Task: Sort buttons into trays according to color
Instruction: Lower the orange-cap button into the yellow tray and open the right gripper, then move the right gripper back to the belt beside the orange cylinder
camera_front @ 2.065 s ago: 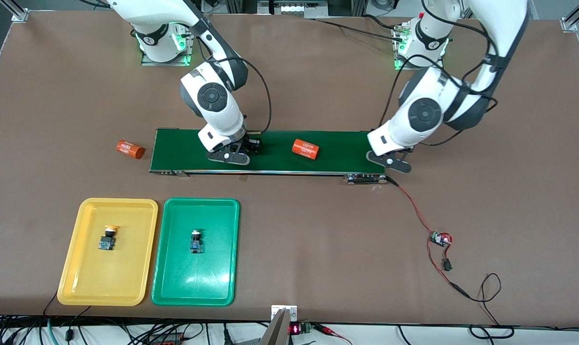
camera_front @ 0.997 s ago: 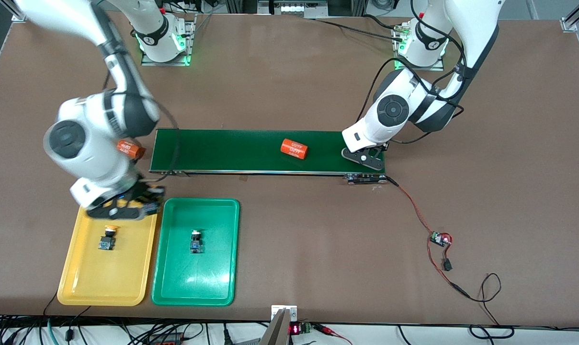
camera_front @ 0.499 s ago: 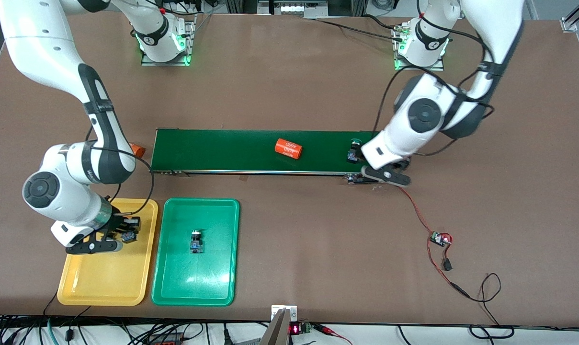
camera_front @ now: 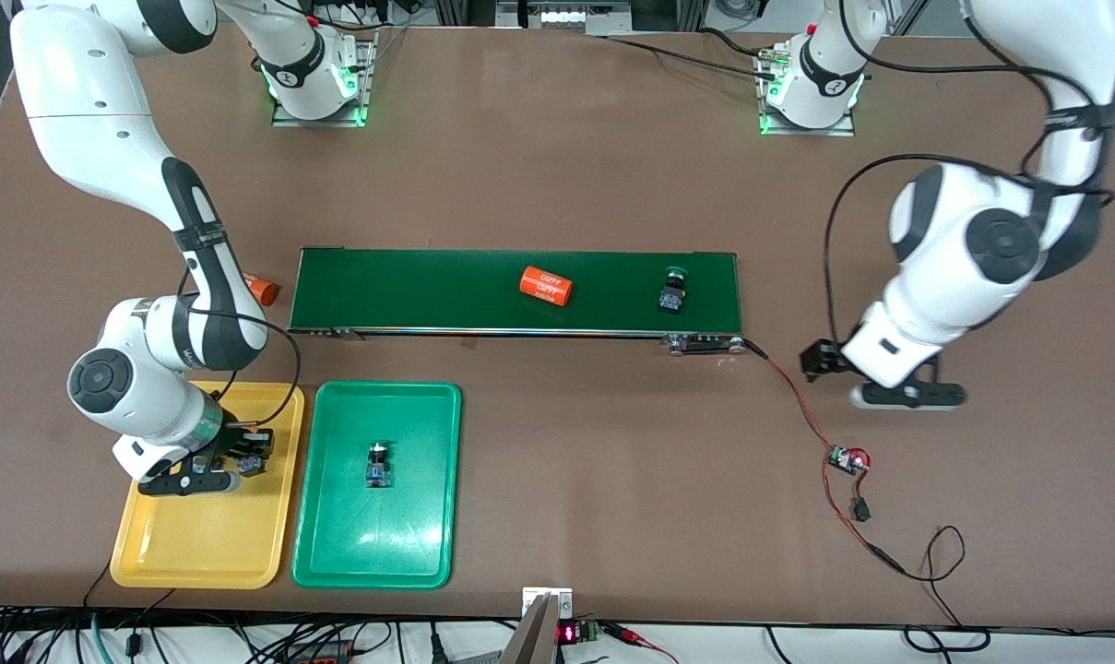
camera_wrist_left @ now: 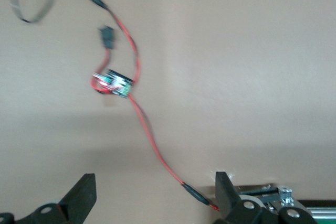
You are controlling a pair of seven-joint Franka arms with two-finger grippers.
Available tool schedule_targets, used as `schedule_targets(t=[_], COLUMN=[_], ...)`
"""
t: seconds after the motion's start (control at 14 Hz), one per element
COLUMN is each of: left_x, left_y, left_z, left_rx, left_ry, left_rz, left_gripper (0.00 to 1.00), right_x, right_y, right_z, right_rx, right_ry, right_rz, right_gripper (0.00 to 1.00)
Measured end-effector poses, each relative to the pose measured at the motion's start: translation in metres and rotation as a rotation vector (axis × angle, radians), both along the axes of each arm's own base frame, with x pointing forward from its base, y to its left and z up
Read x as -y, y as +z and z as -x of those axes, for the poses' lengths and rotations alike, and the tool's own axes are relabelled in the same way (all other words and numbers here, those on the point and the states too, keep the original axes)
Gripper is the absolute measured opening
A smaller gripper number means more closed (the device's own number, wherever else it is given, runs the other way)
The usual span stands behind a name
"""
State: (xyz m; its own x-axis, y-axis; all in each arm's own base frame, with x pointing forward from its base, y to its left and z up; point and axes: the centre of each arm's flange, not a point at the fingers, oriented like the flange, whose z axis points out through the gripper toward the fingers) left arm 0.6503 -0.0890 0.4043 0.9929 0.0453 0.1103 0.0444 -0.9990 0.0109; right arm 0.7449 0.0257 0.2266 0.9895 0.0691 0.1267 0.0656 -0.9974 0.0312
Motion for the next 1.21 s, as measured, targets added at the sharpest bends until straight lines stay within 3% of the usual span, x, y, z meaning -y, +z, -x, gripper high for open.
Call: schedule_targets(t=[0.07,0.5,0.57,0.85,1.0,1.21], left_x=[-0.013,-0.082,-0.091,-0.096,-0.095,-0.093], left_y=[0.02,0.113,0.12,0.149,0.151,0.156], left_z=[-0.006,-0.013,-0.012,0.001,0.005,0.008], left_rx=[-0.003,-0.017,-0.016,-0.024,-0.037,-0.058], left_ry=[0.023,0.136,0.145,0.148,0.149,0.151], left_rz=[-0.004,-0.017,-0.017,-0.02,-0.023,-0.004], left_gripper=[1.0,1.0,1.0,1.0,1.0,1.0], right_x=[0.001,-0.012,-0.019,-0.072,-0.101,-0.138], right_y=[0.0,0.003,0.007,0.075,0.114,0.156], right_z=[0.0,0.0,0.002,0.025,0.055,0.119], right_rx=[0.001,-0.003,-0.018,-0.081,-0.088,-0.108], right_ry=[-0.001,0.015,0.019,-0.032,-0.048,-0.081], right_rz=[0.0,-0.011,-0.012,-0.038,-0.047,-0.041], right_gripper=[0.43,0.96,1.0,1.0,1.0,1.0])
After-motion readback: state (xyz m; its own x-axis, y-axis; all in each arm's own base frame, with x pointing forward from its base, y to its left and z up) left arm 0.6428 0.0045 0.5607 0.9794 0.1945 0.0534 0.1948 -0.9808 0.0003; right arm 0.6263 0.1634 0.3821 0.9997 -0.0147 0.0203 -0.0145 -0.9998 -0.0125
